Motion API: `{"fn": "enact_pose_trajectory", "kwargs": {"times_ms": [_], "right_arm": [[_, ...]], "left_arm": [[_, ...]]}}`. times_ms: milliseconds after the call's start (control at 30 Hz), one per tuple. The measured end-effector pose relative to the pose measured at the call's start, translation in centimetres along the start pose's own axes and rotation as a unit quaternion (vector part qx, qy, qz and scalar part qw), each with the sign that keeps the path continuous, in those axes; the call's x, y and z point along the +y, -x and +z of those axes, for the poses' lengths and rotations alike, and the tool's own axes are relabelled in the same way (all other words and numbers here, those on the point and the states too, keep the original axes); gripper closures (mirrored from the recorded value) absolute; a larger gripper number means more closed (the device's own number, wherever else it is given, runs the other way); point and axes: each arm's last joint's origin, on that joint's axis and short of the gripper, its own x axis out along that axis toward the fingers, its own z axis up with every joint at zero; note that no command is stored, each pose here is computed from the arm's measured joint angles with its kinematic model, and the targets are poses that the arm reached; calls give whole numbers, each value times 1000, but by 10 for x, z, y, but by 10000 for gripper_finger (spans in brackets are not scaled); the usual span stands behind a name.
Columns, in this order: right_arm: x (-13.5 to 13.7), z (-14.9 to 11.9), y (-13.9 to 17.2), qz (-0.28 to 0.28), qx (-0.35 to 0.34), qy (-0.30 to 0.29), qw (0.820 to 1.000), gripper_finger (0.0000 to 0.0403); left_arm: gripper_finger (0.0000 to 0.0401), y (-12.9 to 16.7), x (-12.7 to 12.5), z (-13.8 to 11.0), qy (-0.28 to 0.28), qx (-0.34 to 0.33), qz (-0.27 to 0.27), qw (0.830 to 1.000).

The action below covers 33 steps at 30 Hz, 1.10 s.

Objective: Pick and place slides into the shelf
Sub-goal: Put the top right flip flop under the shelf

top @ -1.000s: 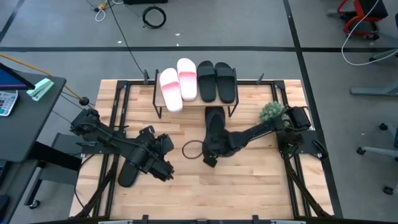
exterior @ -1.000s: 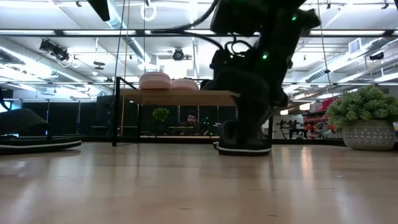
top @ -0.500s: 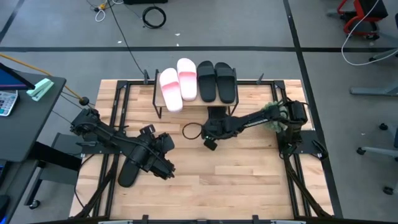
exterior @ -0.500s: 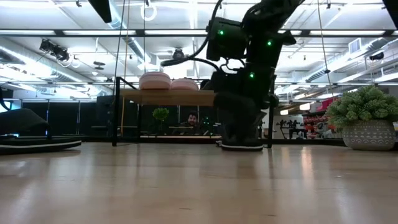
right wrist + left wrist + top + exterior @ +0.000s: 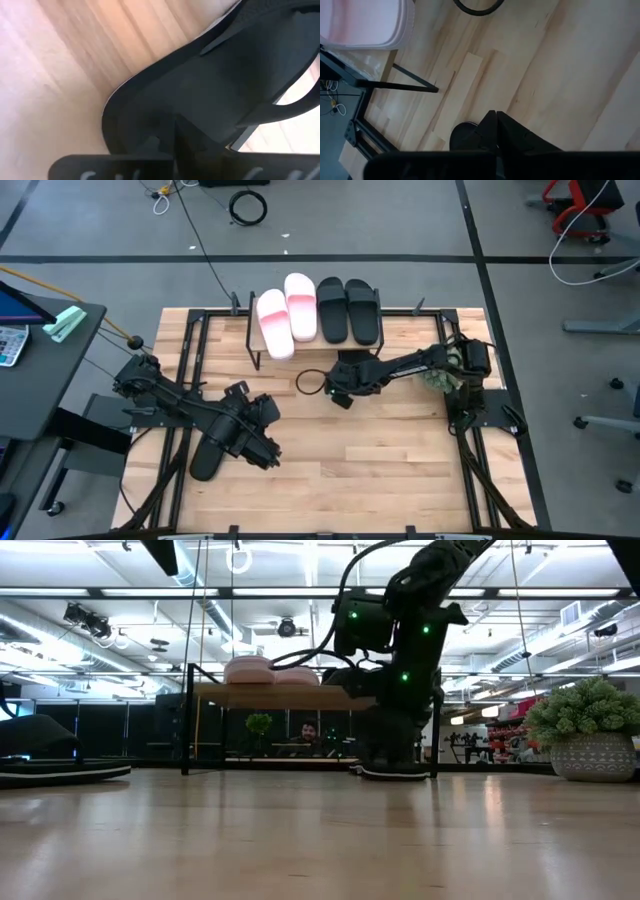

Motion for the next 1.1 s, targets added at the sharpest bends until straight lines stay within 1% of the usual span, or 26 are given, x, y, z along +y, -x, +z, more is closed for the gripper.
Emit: {"fn": "enact_pose_trajectory", "kwargs": {"times_ms": [67,167,267,367,500,700,867,933,1100], "right_arm": [[4,-1,8,9,-8,5,1000,403],[13,-5,32,49,-24,6,998,403],[21,-11,57,98,-39,-1,994,403],[28,-15,70,115,-48,3,992,403],[34,-20,67,121,-32,1,992,403],[42,-32,46,110,0,9,994,403],[39,-38,36,96,0,3,995,403],[36,-36,35,78,-11,-2,997,403],[23,-28,25,63,-7,-26,998,403]], "left_arm": [[393,1,-1,-1,-1,3,-3,1000],[396,1,-1,-1,0,4,-6,1000],[389,2,-2,-2,8,5,-7,1000],[380,2,-2,-2,8,5,-7,1000],[380,2,-2,-2,9,5,-7,1000],[395,4,-4,-5,15,2,-10,1000],[390,6,-6,-7,12,1,-12,1000],[384,5,-5,-7,12,1,-11,1000],[383,5,-5,-6,13,1,-11,1000]]}}
